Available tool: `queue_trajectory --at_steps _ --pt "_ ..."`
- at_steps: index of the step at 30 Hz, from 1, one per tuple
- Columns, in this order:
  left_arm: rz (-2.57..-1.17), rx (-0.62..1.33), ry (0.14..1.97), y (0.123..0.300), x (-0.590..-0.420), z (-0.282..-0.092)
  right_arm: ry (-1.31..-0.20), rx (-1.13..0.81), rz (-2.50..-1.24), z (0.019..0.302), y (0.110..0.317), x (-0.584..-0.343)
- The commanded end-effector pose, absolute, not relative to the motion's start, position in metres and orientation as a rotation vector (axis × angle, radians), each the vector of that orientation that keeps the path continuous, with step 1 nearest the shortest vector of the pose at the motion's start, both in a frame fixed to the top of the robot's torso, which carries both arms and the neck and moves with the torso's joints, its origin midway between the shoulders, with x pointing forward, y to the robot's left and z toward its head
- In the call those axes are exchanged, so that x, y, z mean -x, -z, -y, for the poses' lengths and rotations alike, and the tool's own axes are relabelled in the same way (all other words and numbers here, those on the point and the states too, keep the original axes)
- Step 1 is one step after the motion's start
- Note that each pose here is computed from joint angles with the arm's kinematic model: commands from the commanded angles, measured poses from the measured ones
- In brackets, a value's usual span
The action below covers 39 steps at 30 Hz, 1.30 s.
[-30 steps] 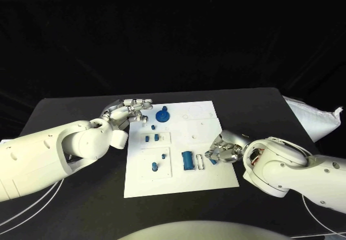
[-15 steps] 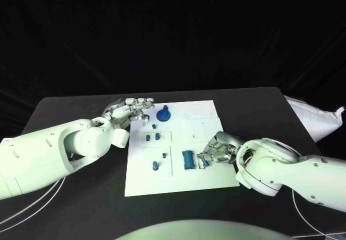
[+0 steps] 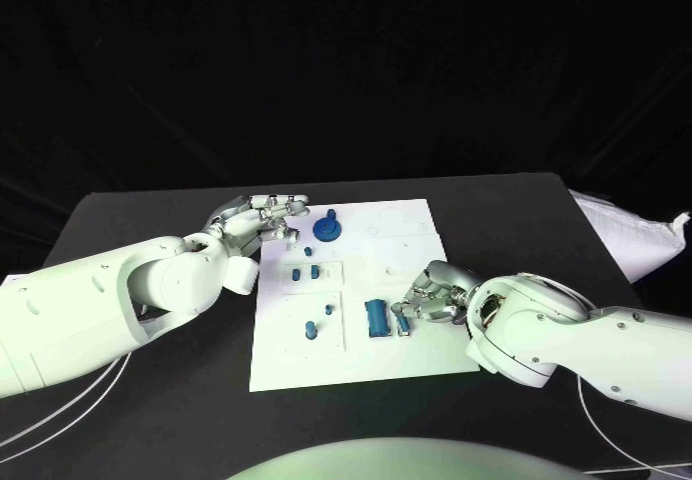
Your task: Assemble the parts on the task board
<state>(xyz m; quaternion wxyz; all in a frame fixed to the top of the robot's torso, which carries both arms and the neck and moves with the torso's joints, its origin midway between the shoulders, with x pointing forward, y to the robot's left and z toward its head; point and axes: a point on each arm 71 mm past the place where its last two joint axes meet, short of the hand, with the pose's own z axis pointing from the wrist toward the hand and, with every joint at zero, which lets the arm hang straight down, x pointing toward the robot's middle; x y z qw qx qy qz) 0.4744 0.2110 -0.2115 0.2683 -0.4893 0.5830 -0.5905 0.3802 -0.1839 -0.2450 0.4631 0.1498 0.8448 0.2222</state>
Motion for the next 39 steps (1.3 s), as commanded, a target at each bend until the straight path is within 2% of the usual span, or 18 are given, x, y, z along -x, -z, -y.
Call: queue_trajectory --at_steps 1,14,39 --pt "-1.586 1.302 1.612 0.2106 -0.4737 -0.2084 -0.506 -0.292 -2.102 0.1840 0.2489 -0.3789" --pt "-1.590 1.300 1.614 0.2106 -0.4735 -0.2084 -0.449 -0.166 -2.086 0.1861 0.2484 -0.3800" --pt "-1.596 1.301 1.616 0.2109 -0.4735 -0.2081 -0.425 -0.099 -2.116 0.1834 0.2515 -0.3809"
